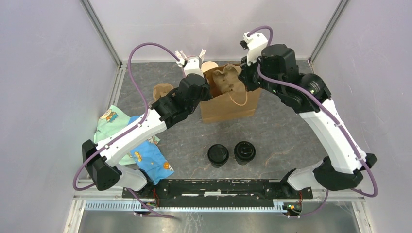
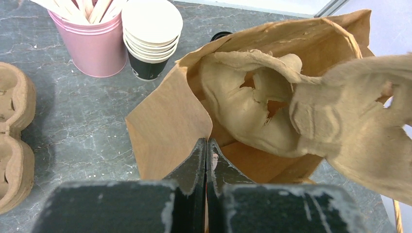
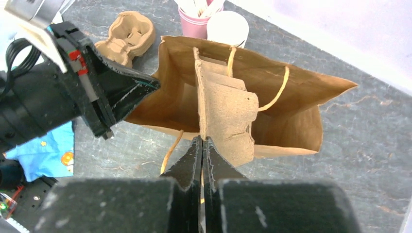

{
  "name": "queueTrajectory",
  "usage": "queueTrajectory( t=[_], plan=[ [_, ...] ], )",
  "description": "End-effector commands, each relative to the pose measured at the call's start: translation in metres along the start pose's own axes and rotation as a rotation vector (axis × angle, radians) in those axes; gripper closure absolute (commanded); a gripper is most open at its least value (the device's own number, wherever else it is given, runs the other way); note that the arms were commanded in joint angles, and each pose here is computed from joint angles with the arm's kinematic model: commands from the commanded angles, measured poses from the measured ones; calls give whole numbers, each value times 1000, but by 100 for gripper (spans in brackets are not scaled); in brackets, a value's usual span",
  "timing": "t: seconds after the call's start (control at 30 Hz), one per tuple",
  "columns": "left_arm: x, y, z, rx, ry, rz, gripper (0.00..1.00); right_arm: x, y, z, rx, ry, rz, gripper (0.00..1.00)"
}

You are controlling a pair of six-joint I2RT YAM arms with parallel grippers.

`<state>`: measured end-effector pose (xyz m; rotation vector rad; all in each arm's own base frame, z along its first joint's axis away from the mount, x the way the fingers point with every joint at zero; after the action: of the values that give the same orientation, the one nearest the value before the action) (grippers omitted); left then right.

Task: Pack the takeout coffee
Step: Place the cup tray in the takeout bag.

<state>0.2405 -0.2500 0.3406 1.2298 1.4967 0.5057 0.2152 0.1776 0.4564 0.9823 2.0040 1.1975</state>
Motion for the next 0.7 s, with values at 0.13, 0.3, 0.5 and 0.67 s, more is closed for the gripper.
queueTrajectory(
  t=[0.13, 0.3, 0.5, 0.67],
  plan=[
    [-9, 16, -7, -44, -75, 39, 98, -4, 8, -17, -154, 127, -297, 100],
    [-9, 16, -7, -49, -93, 65, 98, -1, 11, -18, -210, 220, -416, 100],
    [-9, 14, -9, -42, -118, 73, 98, -7, -12, -6, -200, 197, -637, 100],
    [-9, 11, -9, -29, -130, 76, 98, -15, -21, -8, -228, 143, -801, 100]
  ],
)
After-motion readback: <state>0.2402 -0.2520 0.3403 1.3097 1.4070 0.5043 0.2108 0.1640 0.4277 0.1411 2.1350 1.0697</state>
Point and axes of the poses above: each gripper's point midway between its finger pads, its own z axis out along the fingers, its own x axis along the line the jaws close on, y = z × x, the point moved 10 cm from there along -z, back along the fingers, and after that the axes turned 8 degrees about -z, right-handed, at the moved point
